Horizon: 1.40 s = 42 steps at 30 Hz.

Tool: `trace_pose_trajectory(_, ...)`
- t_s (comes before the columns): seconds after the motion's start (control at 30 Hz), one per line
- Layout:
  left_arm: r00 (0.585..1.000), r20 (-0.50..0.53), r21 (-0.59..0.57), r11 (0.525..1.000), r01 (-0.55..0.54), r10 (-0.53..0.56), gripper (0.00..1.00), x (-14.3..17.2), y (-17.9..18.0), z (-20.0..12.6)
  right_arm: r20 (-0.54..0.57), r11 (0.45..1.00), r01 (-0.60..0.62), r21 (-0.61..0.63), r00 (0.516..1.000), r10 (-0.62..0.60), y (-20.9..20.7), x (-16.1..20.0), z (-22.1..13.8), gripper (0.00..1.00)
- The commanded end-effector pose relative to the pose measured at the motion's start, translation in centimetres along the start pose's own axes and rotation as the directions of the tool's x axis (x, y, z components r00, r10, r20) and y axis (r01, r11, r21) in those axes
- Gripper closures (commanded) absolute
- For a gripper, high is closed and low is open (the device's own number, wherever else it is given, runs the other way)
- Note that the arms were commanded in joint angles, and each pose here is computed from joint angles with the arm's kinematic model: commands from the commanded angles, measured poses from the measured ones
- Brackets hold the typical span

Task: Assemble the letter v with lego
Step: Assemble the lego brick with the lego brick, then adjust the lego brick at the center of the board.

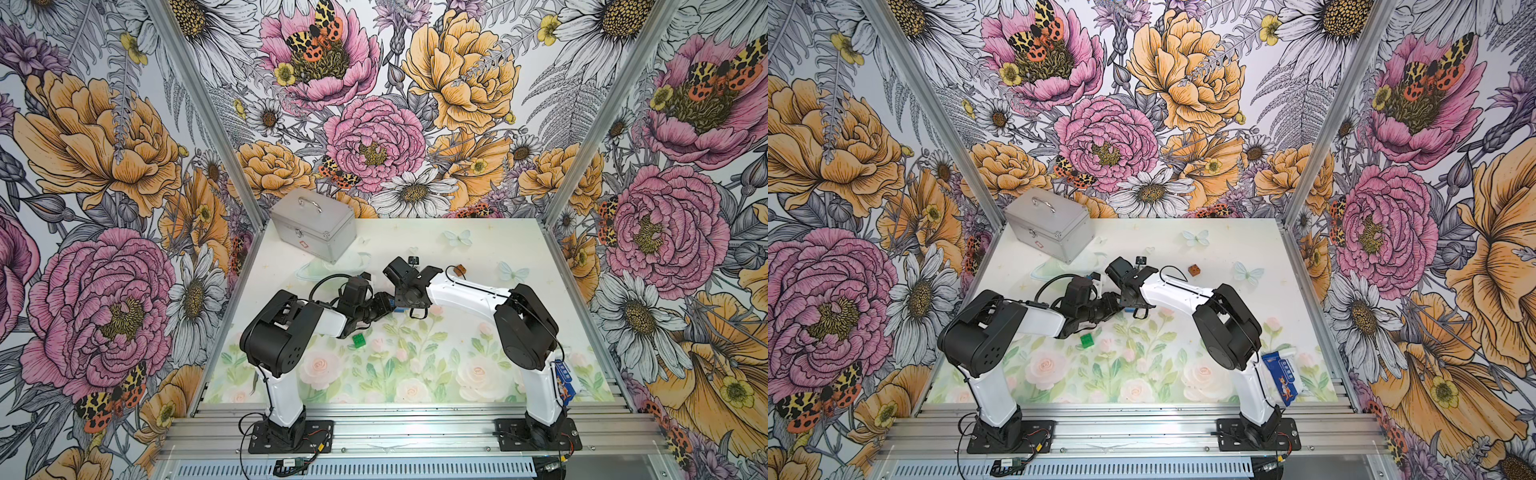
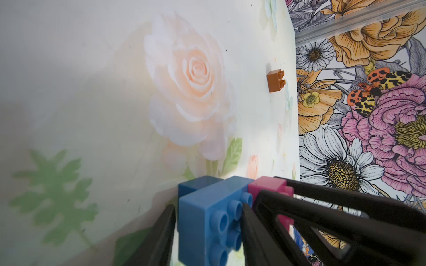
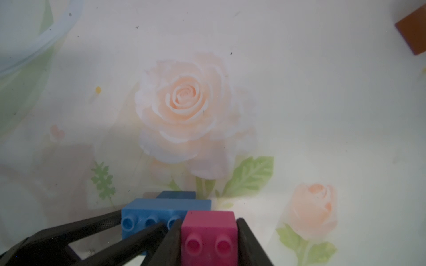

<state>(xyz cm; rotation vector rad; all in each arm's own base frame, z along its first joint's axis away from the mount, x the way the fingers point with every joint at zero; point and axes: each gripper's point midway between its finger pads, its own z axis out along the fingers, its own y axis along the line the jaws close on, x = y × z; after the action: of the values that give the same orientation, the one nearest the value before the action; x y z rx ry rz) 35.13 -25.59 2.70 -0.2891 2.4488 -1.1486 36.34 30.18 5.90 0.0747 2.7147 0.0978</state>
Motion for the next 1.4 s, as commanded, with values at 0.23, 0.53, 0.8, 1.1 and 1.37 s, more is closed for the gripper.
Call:
trace_pose_trajectory(0.23, 0.988, -0.117, -0.184, 0.98, 0.074, -0.097, 0.42, 4.2, 5.1, -1.7, -0.054, 1.0, 0.019, -0.011, 0.998, -0.02, -0.5, 0.7, -0.5, 0.5)
trace_pose_trajectory(0.53, 0.993, -0.079, -0.2, 0.978, 0.068, -0.085, 0.23, 2.9, 4.5, -4.2, -0.019, 0.997, 0.024, -0.079, 0.999, -0.026, 0.0, -0.4, -3.6, 0.42)
trace_pose_trajectory(0.8, 0.998, -0.028, -0.286, 0.957, 0.039, -0.049, 0.14, 1.9, 4.8, -8.8, 0.008, 0.992, 0.027, -0.126, 1.0, -0.026, -0.4, -0.4, -6.1, 0.38)
trace_pose_trajectory(1.1, 0.999, 0.051, -0.348, 0.937, 0.027, -0.01, 0.11, 3.2, 4.9, -15.1, 0.073, 0.689, -0.085, -0.72, 0.978, 0.197, 3.7, 0.7, -9.0, 0.25)
trace_pose_trajectory(1.37, 0.998, 0.055, -0.347, 0.937, 0.035, -0.017, 0.11, 4.5, 5.0, -16.4, 0.073, 0.489, -0.203, -0.849, 0.87, 0.487, 0.4, 0.9, -7.8, 0.15)
